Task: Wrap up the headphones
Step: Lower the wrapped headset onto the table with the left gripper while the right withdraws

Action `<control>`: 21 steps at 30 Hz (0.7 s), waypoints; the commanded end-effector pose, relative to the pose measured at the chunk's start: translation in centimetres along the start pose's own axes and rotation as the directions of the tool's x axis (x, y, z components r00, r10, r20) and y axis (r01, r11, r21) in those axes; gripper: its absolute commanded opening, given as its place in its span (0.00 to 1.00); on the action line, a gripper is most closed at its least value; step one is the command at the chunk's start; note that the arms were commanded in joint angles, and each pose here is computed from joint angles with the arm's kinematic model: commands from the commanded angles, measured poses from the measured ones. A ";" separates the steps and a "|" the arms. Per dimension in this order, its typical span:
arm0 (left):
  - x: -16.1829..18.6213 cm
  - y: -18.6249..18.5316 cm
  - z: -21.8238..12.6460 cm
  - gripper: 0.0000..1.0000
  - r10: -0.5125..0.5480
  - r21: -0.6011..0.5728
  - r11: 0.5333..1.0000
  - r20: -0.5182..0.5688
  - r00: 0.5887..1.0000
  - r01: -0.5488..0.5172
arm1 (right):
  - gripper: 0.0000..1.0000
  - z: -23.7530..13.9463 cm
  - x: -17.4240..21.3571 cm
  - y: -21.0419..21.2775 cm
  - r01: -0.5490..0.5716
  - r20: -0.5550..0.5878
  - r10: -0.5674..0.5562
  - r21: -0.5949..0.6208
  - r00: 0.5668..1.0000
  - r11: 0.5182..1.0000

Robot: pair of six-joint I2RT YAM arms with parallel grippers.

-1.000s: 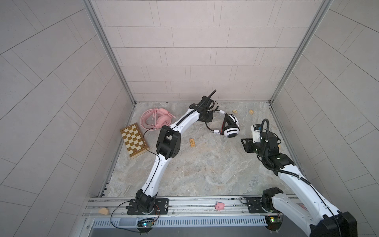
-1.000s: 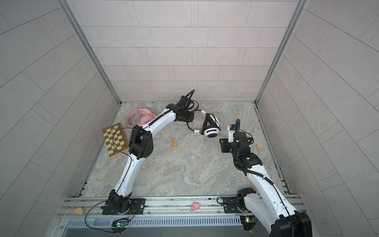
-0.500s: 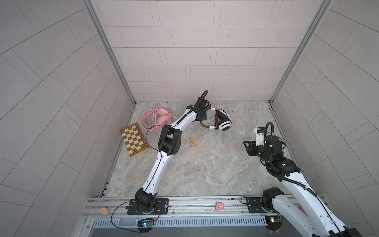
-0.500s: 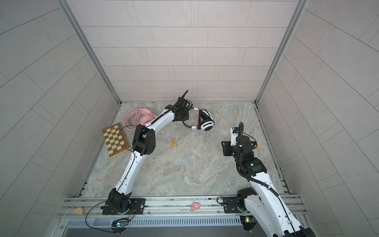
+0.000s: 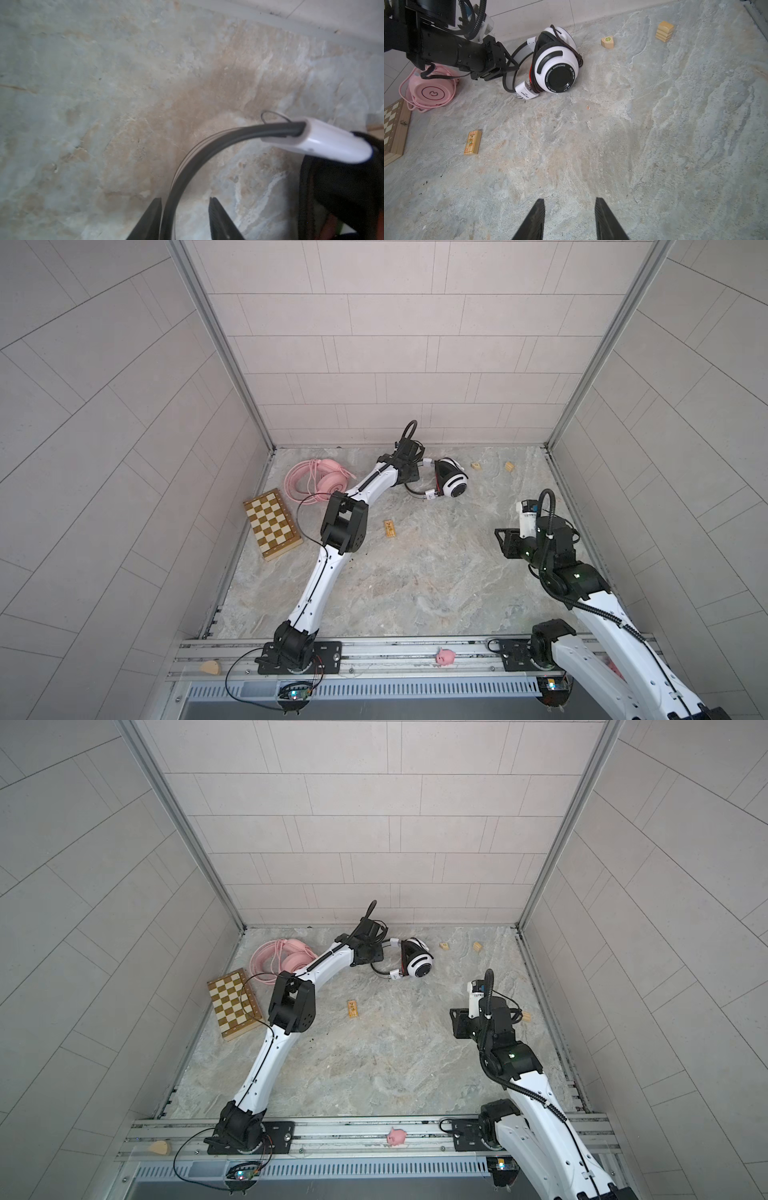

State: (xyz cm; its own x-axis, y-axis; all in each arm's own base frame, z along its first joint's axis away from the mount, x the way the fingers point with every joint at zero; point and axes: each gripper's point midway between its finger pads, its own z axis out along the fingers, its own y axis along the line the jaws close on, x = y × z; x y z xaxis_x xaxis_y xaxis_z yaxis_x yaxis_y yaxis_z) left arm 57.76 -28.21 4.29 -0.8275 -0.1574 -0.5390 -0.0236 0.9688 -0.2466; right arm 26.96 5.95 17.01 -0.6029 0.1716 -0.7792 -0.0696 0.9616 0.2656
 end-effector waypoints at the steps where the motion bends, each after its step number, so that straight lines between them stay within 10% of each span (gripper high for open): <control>1: -2.4 -0.3 -3.9 0.48 0.018 0.012 1.000 0.057 0.998 -0.018 | 0.41 0.0 -0.9 -0.5 -0.005 0.029 0.004 0.030 1.000 1.000; 13: -4.6 0.7 -15.9 0.56 0.149 0.000 0.988 0.224 0.963 -0.153 | 0.42 -1.9 -9.1 -0.2 0.061 0.169 -0.082 0.124 0.982 0.990; 21: -3.4 6.2 -24.6 0.60 0.129 -0.055 0.992 0.514 0.848 -0.118 | 0.67 -0.6 -11.0 -5.6 -0.037 0.228 -0.060 0.398 0.972 0.917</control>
State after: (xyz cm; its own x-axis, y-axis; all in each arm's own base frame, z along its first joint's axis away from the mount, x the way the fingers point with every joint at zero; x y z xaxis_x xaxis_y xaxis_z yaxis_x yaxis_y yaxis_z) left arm 46.52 -19.41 22.35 -0.5620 -0.0874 -0.8225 0.0910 0.9819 -0.1664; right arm 32.96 1.40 25.72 -0.4193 0.1588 -0.8939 0.1299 0.9850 0.1140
